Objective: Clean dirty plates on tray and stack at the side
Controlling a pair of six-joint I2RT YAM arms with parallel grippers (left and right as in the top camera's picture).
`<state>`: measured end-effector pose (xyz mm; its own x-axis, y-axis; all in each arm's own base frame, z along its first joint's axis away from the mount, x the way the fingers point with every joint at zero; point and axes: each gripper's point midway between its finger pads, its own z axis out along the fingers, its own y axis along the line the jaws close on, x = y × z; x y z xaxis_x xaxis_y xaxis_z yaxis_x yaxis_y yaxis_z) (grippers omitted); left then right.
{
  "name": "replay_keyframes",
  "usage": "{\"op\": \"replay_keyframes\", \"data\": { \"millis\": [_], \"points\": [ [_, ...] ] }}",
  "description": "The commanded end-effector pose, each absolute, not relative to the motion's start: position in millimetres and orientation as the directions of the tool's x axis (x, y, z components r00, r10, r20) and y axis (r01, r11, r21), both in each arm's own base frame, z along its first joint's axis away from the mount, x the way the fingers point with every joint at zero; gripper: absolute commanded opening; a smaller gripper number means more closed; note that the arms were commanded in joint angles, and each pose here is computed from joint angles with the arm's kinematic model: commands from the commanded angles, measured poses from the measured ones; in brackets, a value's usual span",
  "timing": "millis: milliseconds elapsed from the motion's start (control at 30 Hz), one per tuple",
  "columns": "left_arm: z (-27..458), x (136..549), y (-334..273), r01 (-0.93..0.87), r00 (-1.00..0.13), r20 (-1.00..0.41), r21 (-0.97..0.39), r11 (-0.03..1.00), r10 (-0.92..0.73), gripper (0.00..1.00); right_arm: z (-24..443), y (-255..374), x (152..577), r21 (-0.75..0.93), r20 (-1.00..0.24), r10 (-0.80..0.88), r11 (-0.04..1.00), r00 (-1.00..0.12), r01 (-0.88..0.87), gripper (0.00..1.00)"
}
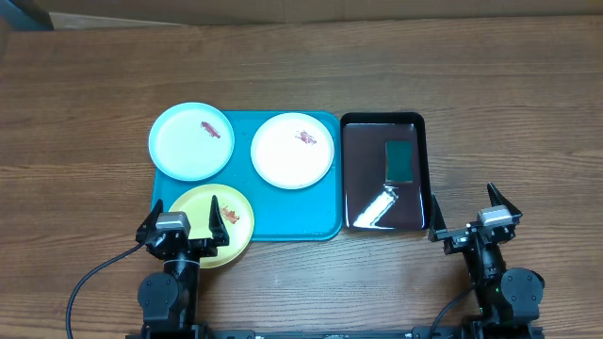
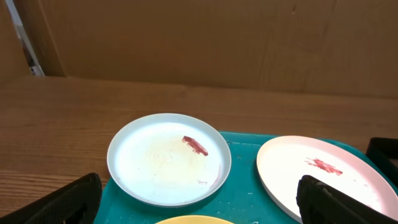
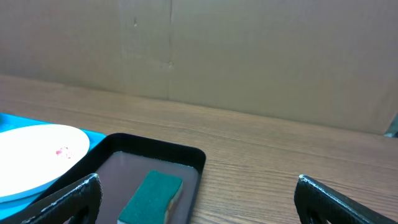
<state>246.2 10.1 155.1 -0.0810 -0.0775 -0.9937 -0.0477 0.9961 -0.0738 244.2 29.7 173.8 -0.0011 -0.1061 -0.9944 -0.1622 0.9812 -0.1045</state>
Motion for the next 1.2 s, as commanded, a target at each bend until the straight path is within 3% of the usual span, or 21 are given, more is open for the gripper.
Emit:
{"op": "replay_keyframes", "data": {
  "millis": [0, 1167],
  "points": [
    [155.6, 245.9, 12.5, -0.057, -0.075, -0.995, -0.058, 0.997, -0.062, 1.0, 171.0, 28.1, 244.7, -0.108, -0.994, -0.109, 0.982, -0.002, -0.154, 1.0],
    [155.7, 245.9, 12.5, -0.057, -0.074, -0.995, -0.058, 0.997, -0.062, 1.0, 171.3, 26.2, 245.0, -0.123, -0.992, -0.124, 0.982, 0.0, -0.143, 1.0]
  ]
}}
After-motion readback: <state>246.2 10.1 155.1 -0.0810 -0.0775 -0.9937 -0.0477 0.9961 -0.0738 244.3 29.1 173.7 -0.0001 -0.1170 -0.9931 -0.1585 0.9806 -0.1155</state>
